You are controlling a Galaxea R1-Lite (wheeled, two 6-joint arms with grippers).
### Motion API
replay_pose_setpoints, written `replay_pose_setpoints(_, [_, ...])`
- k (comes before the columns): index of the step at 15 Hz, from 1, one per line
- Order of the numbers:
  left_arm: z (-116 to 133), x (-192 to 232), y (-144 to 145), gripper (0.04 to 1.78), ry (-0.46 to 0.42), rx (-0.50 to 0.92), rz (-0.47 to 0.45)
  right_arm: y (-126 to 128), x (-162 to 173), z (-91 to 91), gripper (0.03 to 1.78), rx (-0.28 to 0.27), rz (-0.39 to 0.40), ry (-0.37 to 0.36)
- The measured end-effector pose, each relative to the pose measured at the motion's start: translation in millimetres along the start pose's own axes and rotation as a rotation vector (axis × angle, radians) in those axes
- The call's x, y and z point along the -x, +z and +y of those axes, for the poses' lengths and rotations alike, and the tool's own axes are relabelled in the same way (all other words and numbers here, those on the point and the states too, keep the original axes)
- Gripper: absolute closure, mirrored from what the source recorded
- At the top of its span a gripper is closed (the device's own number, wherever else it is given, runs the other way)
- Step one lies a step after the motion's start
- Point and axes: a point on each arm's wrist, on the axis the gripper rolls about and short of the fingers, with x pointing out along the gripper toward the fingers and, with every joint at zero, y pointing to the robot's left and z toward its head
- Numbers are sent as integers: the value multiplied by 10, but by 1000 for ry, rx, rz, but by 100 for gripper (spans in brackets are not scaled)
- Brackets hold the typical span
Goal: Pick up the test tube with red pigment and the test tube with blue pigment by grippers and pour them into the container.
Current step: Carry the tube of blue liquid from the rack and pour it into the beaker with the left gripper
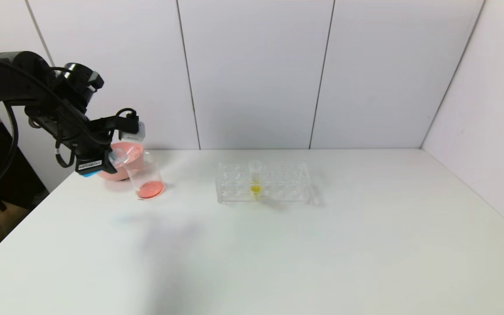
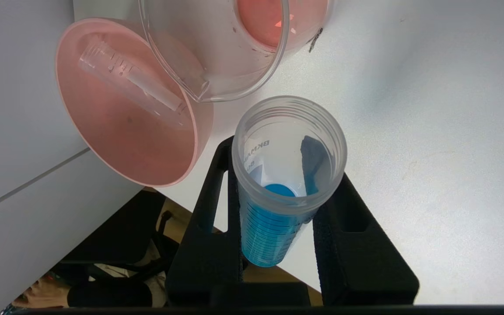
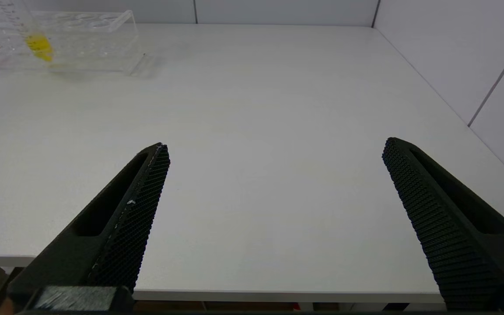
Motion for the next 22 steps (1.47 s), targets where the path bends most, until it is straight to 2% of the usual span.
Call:
replay_pose_setpoints(6, [21,17,-47,135,22,7,45,0,0,0,4,0,0,0])
replay_pose_setpoints(14, [96,-63,-102,135,54,15,52,0,0,0,4,0,0,0])
replay_pose_setpoints(22, [136,-155,-119,135,92,-6,140,0,0,0,4,0,0,0])
